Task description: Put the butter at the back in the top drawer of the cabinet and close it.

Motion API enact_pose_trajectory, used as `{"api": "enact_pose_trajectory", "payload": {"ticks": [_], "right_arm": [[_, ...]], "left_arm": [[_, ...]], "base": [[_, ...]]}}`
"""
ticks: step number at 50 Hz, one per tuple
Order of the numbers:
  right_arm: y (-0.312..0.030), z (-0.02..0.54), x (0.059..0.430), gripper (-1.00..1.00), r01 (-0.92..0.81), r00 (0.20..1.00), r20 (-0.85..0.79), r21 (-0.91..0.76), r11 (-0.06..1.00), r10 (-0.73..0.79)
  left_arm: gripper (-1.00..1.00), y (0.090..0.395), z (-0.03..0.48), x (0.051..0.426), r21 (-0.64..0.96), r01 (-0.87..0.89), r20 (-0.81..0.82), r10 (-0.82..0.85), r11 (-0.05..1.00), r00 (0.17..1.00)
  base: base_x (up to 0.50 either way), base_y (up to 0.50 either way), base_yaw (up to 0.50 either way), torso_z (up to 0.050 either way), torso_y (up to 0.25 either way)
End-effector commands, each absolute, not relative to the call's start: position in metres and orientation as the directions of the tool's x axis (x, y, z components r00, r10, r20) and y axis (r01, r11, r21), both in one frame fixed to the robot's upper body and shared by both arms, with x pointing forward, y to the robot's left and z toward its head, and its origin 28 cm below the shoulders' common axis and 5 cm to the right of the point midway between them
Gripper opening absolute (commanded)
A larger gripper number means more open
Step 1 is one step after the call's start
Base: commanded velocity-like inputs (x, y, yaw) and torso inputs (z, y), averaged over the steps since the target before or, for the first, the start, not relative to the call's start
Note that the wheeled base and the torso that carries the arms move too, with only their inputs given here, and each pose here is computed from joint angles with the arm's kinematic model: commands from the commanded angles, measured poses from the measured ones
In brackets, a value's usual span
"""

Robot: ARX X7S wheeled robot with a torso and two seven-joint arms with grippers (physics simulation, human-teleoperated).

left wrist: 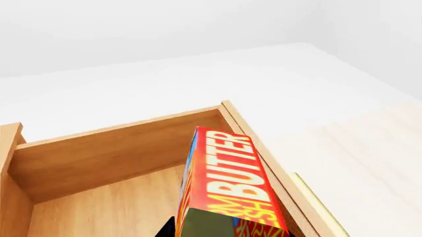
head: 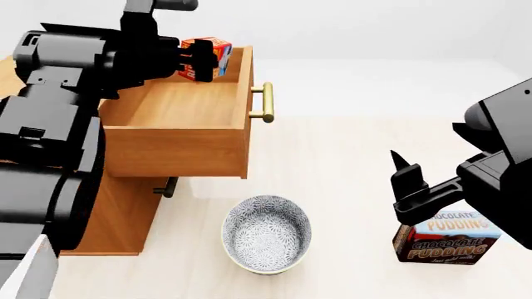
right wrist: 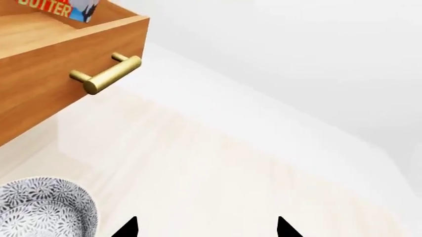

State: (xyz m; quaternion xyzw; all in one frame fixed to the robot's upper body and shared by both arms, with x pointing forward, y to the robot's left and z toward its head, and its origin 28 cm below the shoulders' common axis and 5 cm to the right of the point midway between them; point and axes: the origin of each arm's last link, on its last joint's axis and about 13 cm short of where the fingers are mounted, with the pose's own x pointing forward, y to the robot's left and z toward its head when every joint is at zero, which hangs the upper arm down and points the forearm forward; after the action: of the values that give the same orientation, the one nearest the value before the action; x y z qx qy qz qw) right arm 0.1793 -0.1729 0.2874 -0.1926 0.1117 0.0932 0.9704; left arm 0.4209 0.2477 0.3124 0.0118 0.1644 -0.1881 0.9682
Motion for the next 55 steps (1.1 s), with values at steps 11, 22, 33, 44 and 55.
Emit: {"api": "enact_pose_trajectory", "payload": {"ticks": [11,22,33,44,55], "right_arm": [[-0.174,0.288,0.179,1.0,-0.202,0.964,-0.238,-0.355,0.913,0.12],[-0.174,0.287,0.179,1.0,-0.198,0.965,-0.236,-0.357,0.913,0.116],[-0.175,0.288,0.177,1.0,-0.193,0.966,-0.231,-0.358,0.914,0.113],[-0.176,0.288,0.177,1.0,-0.185,0.968,-0.228,-0.36,0.915,0.106],[-0.176,0.287,0.176,1.0,-0.182,0.968,-0.227,-0.362,0.914,0.103]], "left_arm": [[-1.0,0.24,0.312,0.419,-0.112,0.381,-0.346,-0.396,0.918,0.851],[-1.0,0.237,0.315,0.415,-0.117,0.359,-0.404,-0.374,0.926,0.834],[-1.0,0.235,0.312,0.415,-0.136,0.364,-0.408,-0.387,0.922,0.827],[-1.0,0.232,0.307,0.415,-0.163,0.372,-0.41,-0.405,0.914,0.817],[-1.0,0.231,0.3,0.416,-0.173,0.365,-0.418,-0.404,0.915,0.814]], "base": [[0.0,0.0,0.0,0.001,0.001],[0.0,0.0,0.0,0.0,0.002],[0.0,0.0,0.0,0.001,0.001],[0.0,0.0,0.0,0.0,0.001],[0.0,0.0,0.0,0.001,0.001]]}}
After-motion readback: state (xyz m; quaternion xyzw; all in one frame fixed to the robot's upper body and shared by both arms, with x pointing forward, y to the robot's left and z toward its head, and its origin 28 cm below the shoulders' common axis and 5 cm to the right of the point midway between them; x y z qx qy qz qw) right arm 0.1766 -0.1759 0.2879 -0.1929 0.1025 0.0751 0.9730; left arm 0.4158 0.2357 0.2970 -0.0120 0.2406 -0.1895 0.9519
